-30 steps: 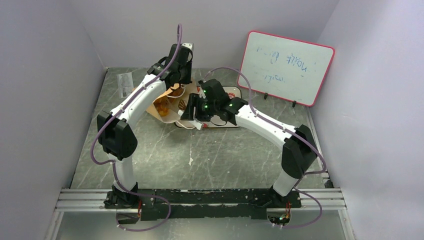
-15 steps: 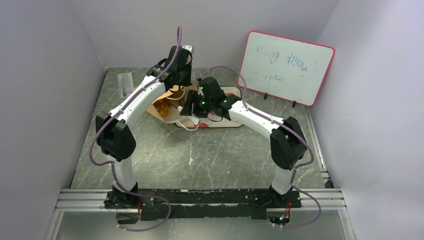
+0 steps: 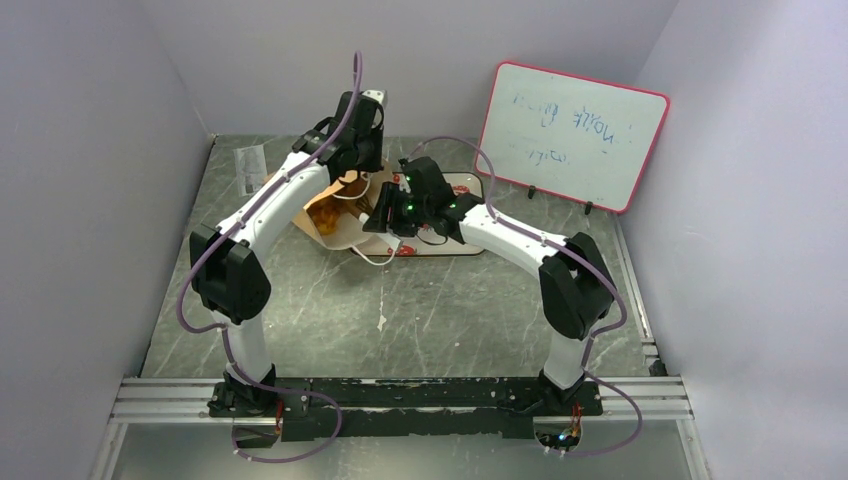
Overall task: Take the fake bread out of the paper bag
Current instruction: Take out the fake bread from the paper bag.
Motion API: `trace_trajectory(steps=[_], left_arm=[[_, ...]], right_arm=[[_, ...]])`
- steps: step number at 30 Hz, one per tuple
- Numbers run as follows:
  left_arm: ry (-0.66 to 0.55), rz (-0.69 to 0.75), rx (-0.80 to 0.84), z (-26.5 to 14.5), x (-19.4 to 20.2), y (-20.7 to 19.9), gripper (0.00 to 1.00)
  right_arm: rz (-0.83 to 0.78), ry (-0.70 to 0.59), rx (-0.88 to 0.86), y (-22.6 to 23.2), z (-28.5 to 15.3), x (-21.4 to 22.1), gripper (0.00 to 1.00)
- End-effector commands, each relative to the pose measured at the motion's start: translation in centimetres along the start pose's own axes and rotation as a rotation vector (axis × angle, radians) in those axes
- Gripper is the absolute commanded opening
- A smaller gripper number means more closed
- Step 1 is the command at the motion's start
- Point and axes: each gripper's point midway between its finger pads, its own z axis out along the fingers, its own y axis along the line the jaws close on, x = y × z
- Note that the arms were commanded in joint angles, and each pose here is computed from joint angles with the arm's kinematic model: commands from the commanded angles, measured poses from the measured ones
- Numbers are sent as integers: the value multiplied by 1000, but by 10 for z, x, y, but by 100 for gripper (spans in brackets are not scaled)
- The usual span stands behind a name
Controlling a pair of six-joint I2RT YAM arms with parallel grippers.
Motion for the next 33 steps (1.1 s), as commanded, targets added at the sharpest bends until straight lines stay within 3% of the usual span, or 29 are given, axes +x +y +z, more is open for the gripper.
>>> trace_trajectory(steps=[1, 7, 12, 15, 18, 20, 33], left_arm=[[-82, -32, 38, -17, -26, -6, 7], [-81, -34, 39, -17, -26, -7, 7], [-78, -32, 39, -16, -26, -8, 7], [-82, -30, 34, -16, -27, -7, 7], [-80, -29, 33, -15, -27, -7, 7], [-82, -29, 32, -14, -27, -7, 7], [-93, -21, -23, -4, -33, 2, 7]], right_arm=[[-9, -64, -30, 13, -9, -18, 41], [-16, -63, -27, 13, -1, -24, 57], [-6, -53, -37, 11, 4, -26, 58], [-7, -48, -31, 8, 6, -25, 48], [-4, -52, -11, 4, 3, -25, 11], [-3, -52, 3, 0, 1, -25, 1], [7, -39, -28, 5, -39, -11, 0]])
